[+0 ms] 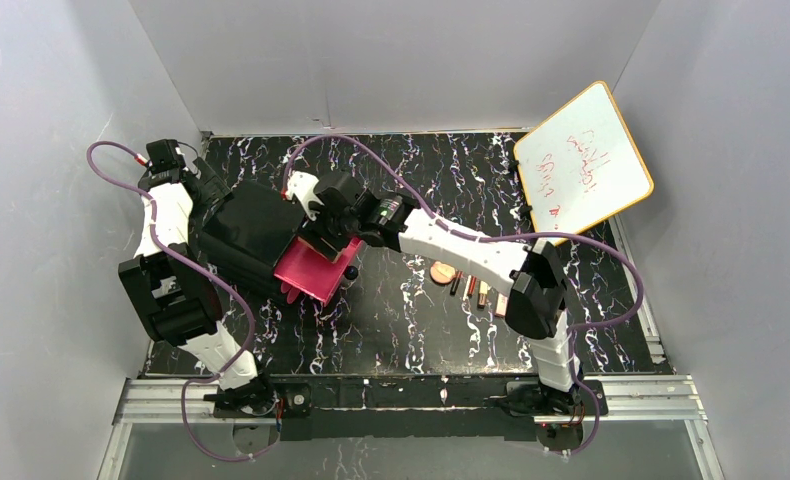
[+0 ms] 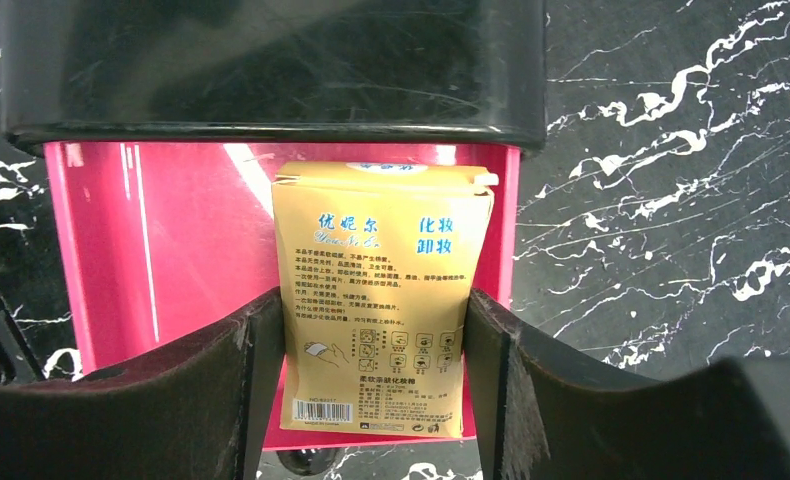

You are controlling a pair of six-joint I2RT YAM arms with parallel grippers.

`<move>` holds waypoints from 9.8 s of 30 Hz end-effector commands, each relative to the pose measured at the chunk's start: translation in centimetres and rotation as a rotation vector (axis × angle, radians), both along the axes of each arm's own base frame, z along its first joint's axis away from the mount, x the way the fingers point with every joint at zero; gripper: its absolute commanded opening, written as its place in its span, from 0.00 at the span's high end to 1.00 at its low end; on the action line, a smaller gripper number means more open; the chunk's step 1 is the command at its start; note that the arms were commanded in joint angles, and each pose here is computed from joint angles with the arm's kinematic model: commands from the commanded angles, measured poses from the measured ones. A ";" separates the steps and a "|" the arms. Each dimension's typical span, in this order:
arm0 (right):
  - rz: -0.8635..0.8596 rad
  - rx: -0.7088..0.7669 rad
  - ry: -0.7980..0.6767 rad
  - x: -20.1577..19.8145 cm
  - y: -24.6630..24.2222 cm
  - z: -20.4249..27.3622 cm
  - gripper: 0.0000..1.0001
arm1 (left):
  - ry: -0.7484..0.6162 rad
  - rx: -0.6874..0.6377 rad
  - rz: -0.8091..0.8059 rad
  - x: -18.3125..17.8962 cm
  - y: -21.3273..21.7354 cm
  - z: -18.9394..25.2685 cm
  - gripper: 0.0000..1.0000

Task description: Organize the makeup

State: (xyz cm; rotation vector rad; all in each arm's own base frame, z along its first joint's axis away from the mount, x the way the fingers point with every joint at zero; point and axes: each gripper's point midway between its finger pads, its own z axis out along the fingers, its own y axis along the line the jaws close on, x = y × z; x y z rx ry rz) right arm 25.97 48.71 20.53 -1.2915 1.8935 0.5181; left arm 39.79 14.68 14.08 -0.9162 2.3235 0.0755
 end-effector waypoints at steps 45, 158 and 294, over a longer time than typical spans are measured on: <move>-1.155 0.086 0.079 3.9 -29.7 3.4 0.04 | 0.023 -0.037 -0.062 -0.6 -1.5 0.1 0.02; -1.514 0.152 0.474 1.2 -39.5 -13.0 0.51 | 0.022 -0.025 -0.105 -0.4 -2.6 0.9 0.02; -0.051 -0.001 0.317 -8.4 0.9 -0.9 0.72 | 0.012 -0.021 -0.132 -0.9 -3.4 0.8 0.02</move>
